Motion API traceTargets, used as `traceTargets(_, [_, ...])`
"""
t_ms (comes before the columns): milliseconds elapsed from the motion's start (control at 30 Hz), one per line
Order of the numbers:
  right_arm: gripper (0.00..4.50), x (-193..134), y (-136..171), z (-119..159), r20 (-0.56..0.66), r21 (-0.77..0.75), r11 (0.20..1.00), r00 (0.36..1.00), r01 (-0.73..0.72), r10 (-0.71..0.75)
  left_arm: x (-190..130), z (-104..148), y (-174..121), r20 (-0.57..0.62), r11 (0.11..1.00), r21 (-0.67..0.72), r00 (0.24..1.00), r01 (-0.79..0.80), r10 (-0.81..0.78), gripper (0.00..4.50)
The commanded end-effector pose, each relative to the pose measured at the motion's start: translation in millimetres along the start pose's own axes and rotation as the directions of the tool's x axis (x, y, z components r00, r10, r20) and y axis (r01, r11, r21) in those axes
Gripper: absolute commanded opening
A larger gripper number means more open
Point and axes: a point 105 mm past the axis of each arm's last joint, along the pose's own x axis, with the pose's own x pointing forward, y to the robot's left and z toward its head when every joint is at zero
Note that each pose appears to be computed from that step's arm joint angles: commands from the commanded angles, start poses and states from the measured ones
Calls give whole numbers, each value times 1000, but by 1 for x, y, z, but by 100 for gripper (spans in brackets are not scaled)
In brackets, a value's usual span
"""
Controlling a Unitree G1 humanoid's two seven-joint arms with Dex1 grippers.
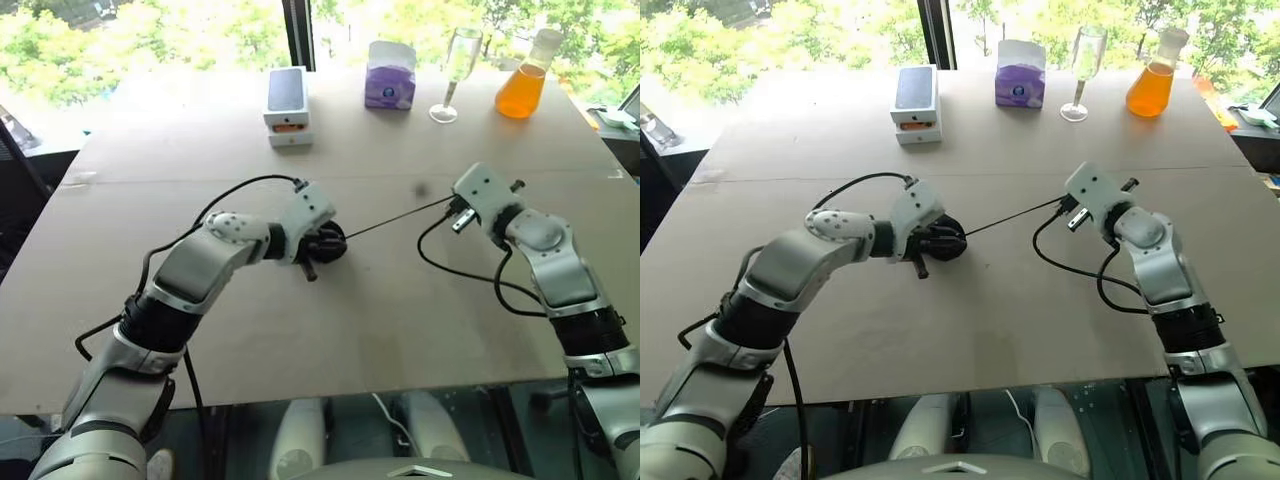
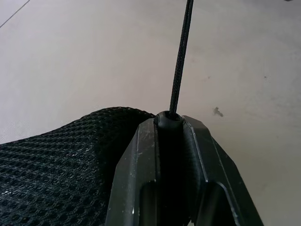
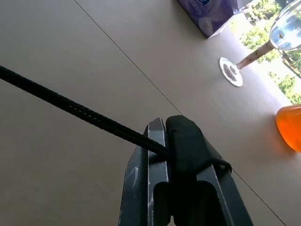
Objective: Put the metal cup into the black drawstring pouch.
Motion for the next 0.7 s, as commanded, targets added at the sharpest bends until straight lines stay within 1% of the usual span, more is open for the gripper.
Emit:
traceTargets(33, [0,-19,-43,-23,-73,13,986,984,165,-164,-6,-18,21,-36,990,-34,990,-137,135,12])
traceTargets(67, [0,-18,-32,-24,-51,51,991,991,125,-122,-2,-9,22,23,989,-33,989,-145,146,12])
traceTargets(133, [0,-18,-7,-28,-19,151,989,1000,1,2,2,5,19,135,987,-89,980,-132,143,12])
traceTargets(200, [0,-23,11,-30,3,193,977,996,-93,94,0,13,15,215,984,-153,969,-90,122,113])
traceTargets(233, [63,-25,15,-31,10,195,974,994,-113,113,-2,15,14,243,984,-161,963,-82,120,147])
traceTargets(267, [99,-28,18,-32,15,206,970,992,-127,127,-4,17,11,267,986,-154,958,-65,105,200])
traceTargets(300, [154,-32,22,-32,30,230,961,988,-154,151,-8,20,5,297,988,-150,952,-33,77,254])
traceTargets(367, [237,-43,25,-29,62,265,946,982,-189,179,-18,25,-1,358,987,-162,932,8,51,342])
traceTargets(433, [343,-55,26,-29,85,288,933,976,-216,200,-27,26,-3,404,982,-183,914,37,41,447])
traceTargets(467, [383,-63,27,-28,103,300,925,972,-233,212,-32,26,-2,423,981,-194,904,27,59,450])
traceTargets(500, [439,-72,29,-26,134,312,916,966,-252,220,-37,26,-1,444,977,-214,893,23,76,450])
traceTargets(533, [446,-80,30,-23,161,321,908,960,-270,228,-42,24,0,456,974,-227,884,8,99,450])
traceTargets(600, [446,-93,33,-20,196,322,902,953,-287,233,-50,22,-1,479,973,-230,866,-31,141,450])
traceTargets(633, [446,-99,36,-17,214,327,896,947,-301,240,-55,23,-3,522,971,-234,838,-39,159,450])
traceTargets(700, [446,-109,37,-6,311,362,886,933,-291,180,-66,13,-14,548,981,-183,821,-67,158,450])
